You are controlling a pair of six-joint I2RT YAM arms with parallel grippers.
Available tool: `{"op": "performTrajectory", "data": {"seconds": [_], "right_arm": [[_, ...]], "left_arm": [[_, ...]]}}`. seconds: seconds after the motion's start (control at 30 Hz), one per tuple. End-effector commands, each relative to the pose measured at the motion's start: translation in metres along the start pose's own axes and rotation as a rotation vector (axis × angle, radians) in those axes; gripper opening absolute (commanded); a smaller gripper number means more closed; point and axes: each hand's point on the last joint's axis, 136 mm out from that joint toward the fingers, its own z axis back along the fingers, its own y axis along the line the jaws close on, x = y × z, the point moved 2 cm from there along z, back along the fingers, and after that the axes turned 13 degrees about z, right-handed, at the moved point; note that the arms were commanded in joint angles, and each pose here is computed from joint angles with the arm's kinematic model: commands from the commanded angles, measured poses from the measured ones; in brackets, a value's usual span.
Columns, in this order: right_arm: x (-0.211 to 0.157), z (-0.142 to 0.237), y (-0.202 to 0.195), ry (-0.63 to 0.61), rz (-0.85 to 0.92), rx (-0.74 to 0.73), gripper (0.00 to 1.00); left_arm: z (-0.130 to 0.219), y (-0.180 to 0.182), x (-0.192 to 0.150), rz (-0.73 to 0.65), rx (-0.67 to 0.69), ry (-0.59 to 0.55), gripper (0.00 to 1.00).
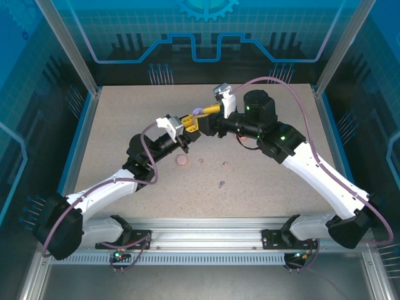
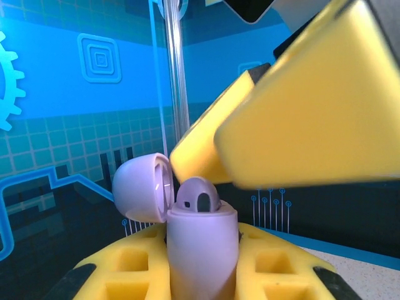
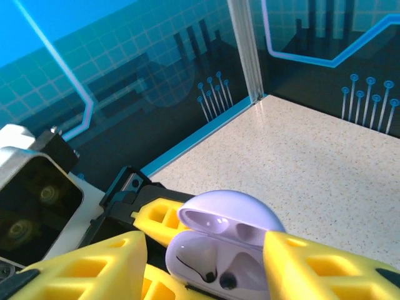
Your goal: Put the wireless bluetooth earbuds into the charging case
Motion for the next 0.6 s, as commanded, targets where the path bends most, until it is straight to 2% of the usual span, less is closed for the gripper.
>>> {"op": "performTrajectory", "data": {"seconds": [0.0,0.17,0.27,0.43,0.57], "right_arm": [[0.04,0.044,-0.012,-0.13,-0.022,-0.095,0.61],[0.037,0.078,-0.039,-0.158,-0.141,-0.219,0.65],[0.013,0.084,-0.06,-0.094,-0.257,-0.318,0.67],[-0.065,0.072,-0.093,0.124,-0.498,-0.471,0.67],[-0.137,0.055,-0.099,0.306,-0.685,-0.534,0.65]], "left_arm": [[-0.001,-0.007,0.029,-0.04,-0.011,-0.092,0.0],[0.002,-0.007,0.03,-0.049,-0.004,-0.099,0.0],[0.003,-0.007,0.031,-0.054,-0.001,-0.103,0.0],[0.005,-0.007,0.03,-0.061,0.006,-0.101,0.0],[0.006,-0.004,0.03,-0.064,0.026,-0.105,0.0]]}}
